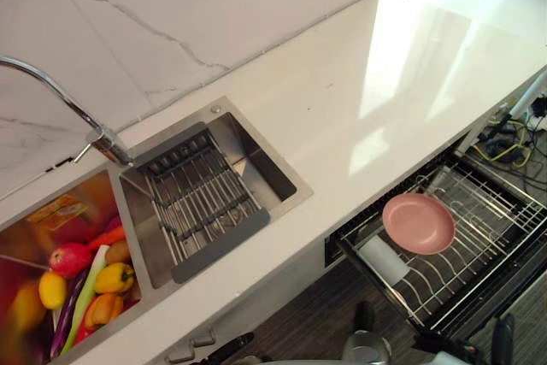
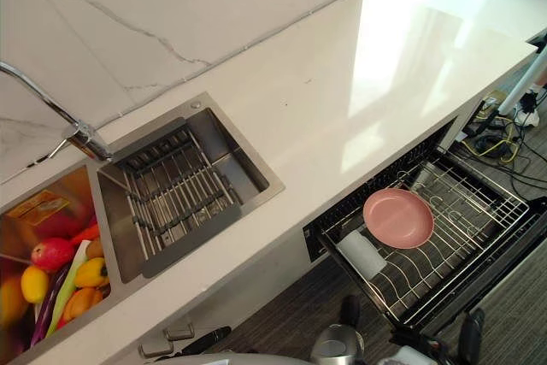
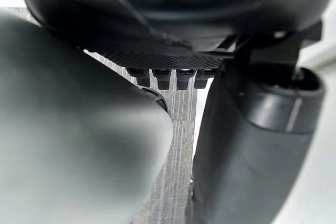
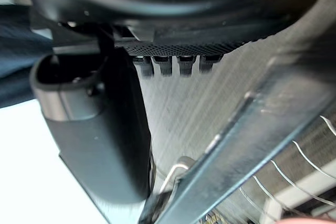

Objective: Walk over to the sink, pick up the cup, carry it to the dishwasher, place the cup inside the dishwasher, then close the dishwasher door

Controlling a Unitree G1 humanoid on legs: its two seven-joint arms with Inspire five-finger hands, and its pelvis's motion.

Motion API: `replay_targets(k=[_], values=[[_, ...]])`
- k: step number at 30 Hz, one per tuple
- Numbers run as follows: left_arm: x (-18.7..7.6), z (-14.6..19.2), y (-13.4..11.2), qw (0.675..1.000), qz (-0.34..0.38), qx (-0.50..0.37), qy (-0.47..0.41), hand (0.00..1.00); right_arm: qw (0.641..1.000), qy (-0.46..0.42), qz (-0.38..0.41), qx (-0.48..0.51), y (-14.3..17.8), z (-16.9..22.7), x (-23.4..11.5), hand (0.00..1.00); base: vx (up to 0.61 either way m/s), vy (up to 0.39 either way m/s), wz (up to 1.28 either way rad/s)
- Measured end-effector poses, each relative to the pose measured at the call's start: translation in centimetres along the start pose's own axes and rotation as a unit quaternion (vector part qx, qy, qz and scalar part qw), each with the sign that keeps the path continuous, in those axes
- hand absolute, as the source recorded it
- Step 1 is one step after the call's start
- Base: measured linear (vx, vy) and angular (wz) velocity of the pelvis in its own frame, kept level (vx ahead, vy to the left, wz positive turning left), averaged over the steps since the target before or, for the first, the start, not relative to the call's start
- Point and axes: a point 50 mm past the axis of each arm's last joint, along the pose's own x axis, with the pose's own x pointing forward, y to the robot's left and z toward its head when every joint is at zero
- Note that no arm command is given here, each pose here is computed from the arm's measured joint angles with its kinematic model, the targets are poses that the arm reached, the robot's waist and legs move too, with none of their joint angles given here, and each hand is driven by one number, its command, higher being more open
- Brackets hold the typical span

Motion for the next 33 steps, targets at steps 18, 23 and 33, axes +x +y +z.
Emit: replay_targets(k=[18, 23, 33], values=[[-0.2, 1.7, 1.6, 0.996, 0.007, 0.076, -0.036, 1.0, 0.874, 0.235, 0.369, -0.213, 9.6, -6.6, -2.5, 1.0, 0.0, -0.014, 0.25], [-0.2, 1.6, 2.2, 0.996, 0.014, 0.076, -0.043, 1.0, 0.857, 0.254, 0.385, -0.23, 10.1, -7.4, -3.0, 1.0, -0.03, -0.007, 0.07], [-0.3, 1.8, 2.4, 0.996, 0.017, 0.071, -0.046, 1.0, 0.503, 0.415, 0.496, -0.574, 1.6, -10.3, -6.4, 1.0, -0.01, -0.031, 0.0]])
